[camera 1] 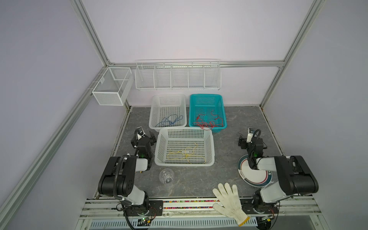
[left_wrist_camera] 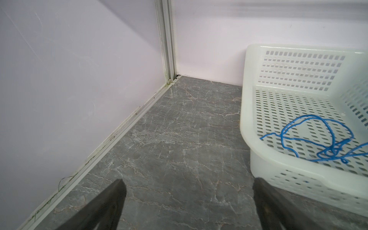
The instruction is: Untangle the cables
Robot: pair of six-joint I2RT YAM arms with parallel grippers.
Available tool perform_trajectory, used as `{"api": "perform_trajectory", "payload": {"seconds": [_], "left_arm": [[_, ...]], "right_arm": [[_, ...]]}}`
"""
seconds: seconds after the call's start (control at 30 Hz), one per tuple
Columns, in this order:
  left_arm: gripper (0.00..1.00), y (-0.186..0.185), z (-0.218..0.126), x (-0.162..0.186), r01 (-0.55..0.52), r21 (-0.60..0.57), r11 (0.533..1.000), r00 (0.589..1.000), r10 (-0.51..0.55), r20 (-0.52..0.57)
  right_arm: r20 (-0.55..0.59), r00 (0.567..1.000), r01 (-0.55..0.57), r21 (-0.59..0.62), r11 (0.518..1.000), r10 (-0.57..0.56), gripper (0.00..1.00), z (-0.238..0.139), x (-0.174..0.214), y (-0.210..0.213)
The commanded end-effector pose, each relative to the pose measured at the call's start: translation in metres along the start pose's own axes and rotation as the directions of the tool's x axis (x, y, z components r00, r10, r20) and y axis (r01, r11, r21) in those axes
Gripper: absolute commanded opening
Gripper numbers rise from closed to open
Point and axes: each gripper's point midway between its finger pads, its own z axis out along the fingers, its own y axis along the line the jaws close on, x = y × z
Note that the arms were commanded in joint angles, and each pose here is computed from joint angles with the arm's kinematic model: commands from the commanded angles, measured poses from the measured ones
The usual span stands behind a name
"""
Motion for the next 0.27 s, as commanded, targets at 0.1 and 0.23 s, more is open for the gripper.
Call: {"api": "perform_trajectory", "payload": {"seconds": [0.1,0.23], "left_arm": [[0.99,0.0046,-0.0011,0.0033,-0.007,-0.017,1.000,1.000,0.007,-0.001],[0.99,0.0048,-0.0011,0.0038,-0.008,-0.017,1.000,1.000,0.008,-0.002]], "right_arm": [[0.023,1.000,0.007,-0.023,1.000,-0.006,0.89,-0.0001,-0.0065,0.0022],[0.021,1.000,0.001,-0.029,1.000,0.000,0.89,-0.0002,-0.0063,0.0010]]}}
